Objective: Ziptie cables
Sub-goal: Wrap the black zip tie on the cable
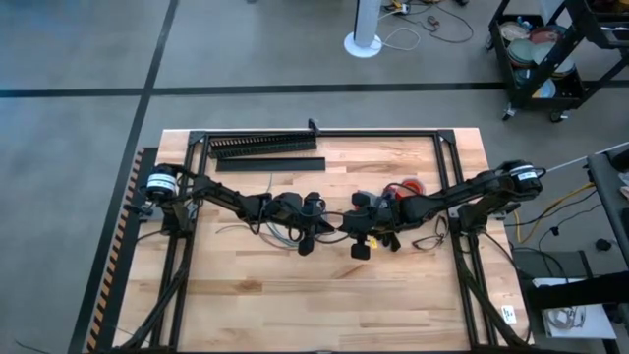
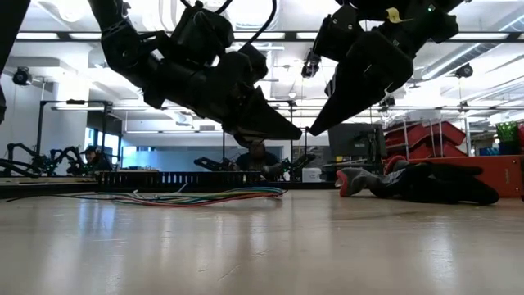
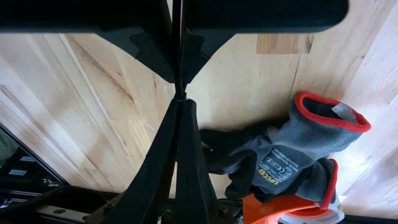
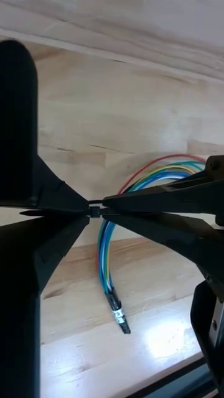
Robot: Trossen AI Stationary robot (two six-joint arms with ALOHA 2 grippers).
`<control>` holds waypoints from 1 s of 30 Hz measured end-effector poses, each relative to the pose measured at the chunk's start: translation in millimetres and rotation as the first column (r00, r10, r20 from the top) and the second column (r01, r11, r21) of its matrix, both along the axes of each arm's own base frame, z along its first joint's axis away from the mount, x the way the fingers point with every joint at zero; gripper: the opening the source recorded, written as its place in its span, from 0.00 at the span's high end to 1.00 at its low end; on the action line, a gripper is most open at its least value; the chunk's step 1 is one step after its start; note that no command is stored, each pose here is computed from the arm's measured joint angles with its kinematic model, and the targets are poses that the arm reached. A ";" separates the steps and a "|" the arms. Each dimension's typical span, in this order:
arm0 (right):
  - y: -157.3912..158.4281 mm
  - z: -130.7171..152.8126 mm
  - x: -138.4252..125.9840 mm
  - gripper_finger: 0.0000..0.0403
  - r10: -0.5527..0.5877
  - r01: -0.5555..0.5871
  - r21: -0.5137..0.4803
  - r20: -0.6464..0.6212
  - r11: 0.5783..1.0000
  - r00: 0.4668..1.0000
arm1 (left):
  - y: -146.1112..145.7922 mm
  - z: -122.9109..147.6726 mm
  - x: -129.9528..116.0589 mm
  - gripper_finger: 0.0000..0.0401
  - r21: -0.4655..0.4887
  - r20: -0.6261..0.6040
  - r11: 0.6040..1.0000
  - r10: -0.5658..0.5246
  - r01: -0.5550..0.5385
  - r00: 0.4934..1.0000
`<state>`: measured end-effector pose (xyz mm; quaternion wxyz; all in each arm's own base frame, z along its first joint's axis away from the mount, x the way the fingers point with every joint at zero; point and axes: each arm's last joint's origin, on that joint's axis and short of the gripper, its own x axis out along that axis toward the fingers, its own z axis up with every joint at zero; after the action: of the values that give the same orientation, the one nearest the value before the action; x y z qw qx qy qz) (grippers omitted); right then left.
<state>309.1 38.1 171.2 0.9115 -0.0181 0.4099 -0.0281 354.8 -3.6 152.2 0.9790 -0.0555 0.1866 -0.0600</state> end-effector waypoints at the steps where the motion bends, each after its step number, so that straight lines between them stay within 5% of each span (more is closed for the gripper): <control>1: 0.0 0.0 0.0 1.00 0.000 0.000 0.000 0.000 1.000 1.000 | 0.0 0.1 0.0 1.00 0.000 0.001 1.000 0.000 0.000 1.000; 11: 0.0 0.0 0.1 1.00 0.004 -0.004 -0.004 0.000 1.000 1.000 | -0.1 0.2 0.1 0.97 0.000 0.002 1.000 -0.001 0.001 1.000; 23: 0.1 -0.2 0.4 1.00 -0.001 0.001 -0.003 0.002 1.000 1.000 | 4.0 15.6 -5.4 0.69 0.034 0.011 0.999 -0.002 0.002 1.000; 30: 4.2 -1.2 -1.1 1.00 -0.024 0.024 0.027 -0.004 0.999 1.000 | 47.7 14.8 -9.4 0.57 0.019 -0.020 0.979 0.205 -0.204 0.979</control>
<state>308.0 42.3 170.0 0.9106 -0.0009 0.4120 -0.0334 345.4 44.1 167.1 0.9783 -0.0669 0.1911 0.0431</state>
